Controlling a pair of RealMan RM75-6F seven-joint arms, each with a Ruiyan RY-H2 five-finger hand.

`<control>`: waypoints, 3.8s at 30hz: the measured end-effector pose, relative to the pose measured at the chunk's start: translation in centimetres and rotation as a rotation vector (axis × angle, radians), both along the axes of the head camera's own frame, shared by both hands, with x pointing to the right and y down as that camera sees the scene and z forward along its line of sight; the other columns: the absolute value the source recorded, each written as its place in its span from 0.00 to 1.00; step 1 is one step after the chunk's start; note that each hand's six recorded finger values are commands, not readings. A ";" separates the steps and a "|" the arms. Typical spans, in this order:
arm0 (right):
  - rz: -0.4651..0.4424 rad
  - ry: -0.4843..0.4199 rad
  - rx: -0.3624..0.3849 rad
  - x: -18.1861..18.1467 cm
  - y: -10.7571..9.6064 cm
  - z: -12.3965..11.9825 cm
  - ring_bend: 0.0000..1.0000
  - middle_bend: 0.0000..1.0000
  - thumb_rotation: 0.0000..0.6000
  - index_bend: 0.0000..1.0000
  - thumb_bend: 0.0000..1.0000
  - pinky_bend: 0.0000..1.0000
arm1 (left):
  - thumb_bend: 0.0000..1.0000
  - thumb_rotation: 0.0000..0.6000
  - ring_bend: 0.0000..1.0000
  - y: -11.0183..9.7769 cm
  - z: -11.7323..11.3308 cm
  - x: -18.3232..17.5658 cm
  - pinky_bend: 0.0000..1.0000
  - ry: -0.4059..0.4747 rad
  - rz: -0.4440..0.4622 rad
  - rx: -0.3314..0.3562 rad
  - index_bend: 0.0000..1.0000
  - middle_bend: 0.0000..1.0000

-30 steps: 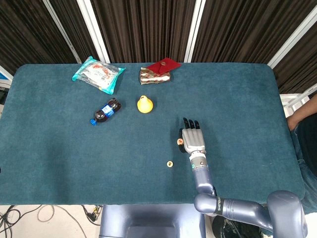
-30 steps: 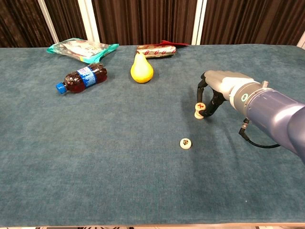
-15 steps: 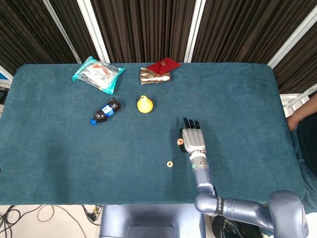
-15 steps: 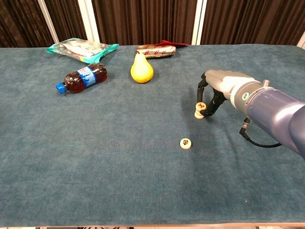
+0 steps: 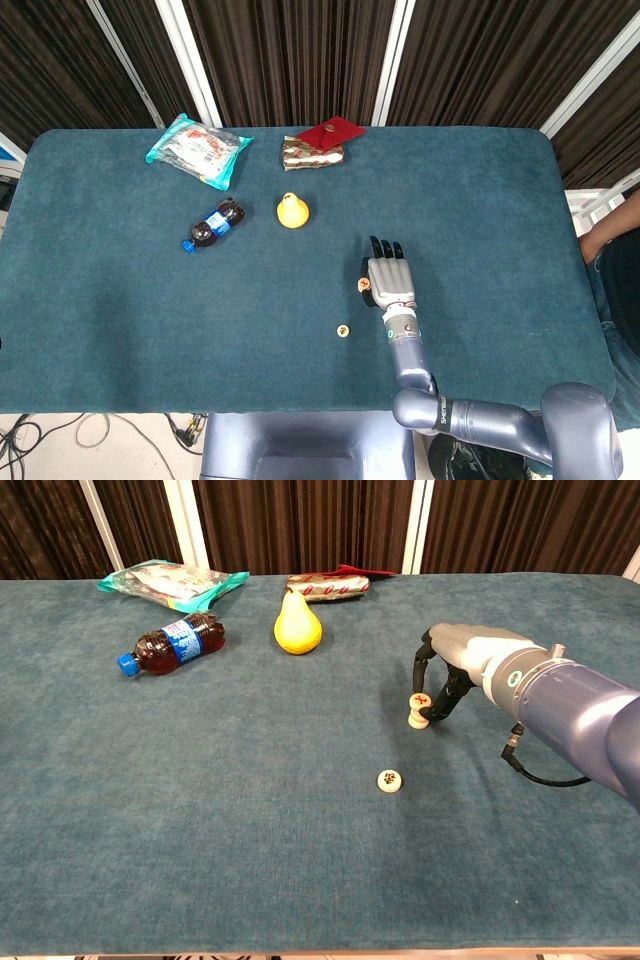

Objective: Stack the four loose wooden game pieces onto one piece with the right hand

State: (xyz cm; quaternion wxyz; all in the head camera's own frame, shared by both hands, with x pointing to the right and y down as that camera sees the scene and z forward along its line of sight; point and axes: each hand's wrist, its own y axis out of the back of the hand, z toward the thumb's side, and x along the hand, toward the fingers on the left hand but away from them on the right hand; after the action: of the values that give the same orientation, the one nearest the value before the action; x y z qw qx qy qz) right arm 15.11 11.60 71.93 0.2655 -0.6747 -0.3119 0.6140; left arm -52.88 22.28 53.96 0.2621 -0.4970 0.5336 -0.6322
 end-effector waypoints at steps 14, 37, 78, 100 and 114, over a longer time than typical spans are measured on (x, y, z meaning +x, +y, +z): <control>-0.001 -0.006 -0.002 0.0 0.0 -0.3 0.00 0.00 1.00 0.44 0.40 0.00 | 0.63 1.00 0.00 0.0 0.0 -0.1 0.00 0.001 -0.003 -0.001 0.06 0.00; -0.185 -0.208 0.113 -0.4 4.9 -5.9 0.00 0.00 1.00 0.37 0.40 0.00 | 0.63 1.00 0.00 0.0 0.0 0.0 0.00 -0.001 -0.004 0.002 0.06 0.00; -0.509 -0.326 0.110 -1.8 7.8 -1.1 0.00 0.00 1.00 0.35 0.38 0.00 | 0.63 1.00 0.00 0.0 -0.1 -0.1 0.00 -0.017 -0.002 0.004 0.06 0.00; -0.491 -0.293 0.086 -0.9 7.8 0.4 0.00 0.00 1.00 0.46 0.38 0.00 | 0.63 1.00 0.00 0.0 -0.1 -0.1 0.00 -0.018 -0.001 0.006 0.06 0.00; -0.496 -0.276 0.074 -0.7 7.8 0.7 0.00 0.00 1.00 0.47 0.38 0.00 | 0.63 1.00 0.00 0.0 -0.1 -0.1 0.00 -0.019 0.001 0.005 0.06 0.00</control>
State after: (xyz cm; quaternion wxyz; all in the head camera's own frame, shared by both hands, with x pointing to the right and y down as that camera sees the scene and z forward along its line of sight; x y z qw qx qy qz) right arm 14.39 19.43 72.58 0.3871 -0.7972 -0.1929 0.4211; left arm -52.95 22.30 53.87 0.2686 -0.4907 0.5324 -0.6353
